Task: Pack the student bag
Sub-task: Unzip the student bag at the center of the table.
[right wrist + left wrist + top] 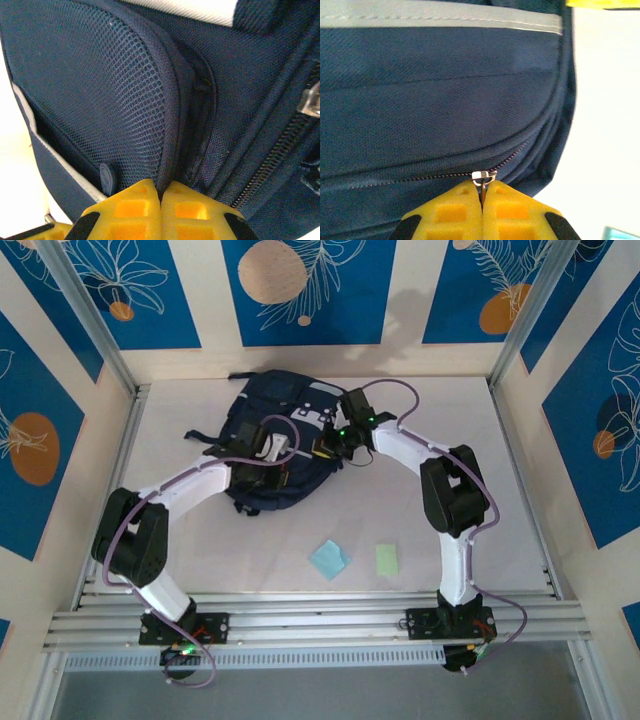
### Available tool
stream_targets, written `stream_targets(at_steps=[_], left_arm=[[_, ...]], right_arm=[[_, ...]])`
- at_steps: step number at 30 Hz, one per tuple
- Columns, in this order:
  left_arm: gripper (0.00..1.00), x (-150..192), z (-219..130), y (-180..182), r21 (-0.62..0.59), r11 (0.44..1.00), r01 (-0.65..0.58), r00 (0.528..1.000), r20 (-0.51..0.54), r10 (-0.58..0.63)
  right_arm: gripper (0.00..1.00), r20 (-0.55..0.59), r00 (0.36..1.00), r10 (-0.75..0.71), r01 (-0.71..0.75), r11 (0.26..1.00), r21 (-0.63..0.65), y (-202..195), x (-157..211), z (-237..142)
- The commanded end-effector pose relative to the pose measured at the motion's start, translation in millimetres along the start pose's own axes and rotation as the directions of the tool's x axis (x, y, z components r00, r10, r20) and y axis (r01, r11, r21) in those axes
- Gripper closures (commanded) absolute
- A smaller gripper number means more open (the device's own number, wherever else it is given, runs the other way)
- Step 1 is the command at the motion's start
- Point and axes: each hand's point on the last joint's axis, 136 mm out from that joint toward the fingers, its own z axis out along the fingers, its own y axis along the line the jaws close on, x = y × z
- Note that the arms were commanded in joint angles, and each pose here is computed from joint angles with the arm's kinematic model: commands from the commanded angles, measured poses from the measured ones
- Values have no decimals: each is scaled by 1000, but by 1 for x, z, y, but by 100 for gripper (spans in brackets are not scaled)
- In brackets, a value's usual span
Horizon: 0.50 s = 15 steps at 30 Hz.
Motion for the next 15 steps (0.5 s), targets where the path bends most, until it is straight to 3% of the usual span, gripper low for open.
stream_targets(at_steps=[1,3,9,15], left_arm=[[100,19,-18,-51,168,986,-6,994,-111,25],[100,6,-21,-75,254,967,22,997,-83,-1],[100,-29,-2,-116,347,938,21,999,-47,-5],[100,-43,19,-139,378,926,20,999,-49,-2]], right_arm=[[100,175,984,-44,27,995,101,-24,-56,-56],[95,181,982,-49,35,996,80,-20,-54,-71],[54,160,987,11,-18,999,39,-21,-21,-104],[43,125,983,137,-139,990,6,-40,25,-120]])
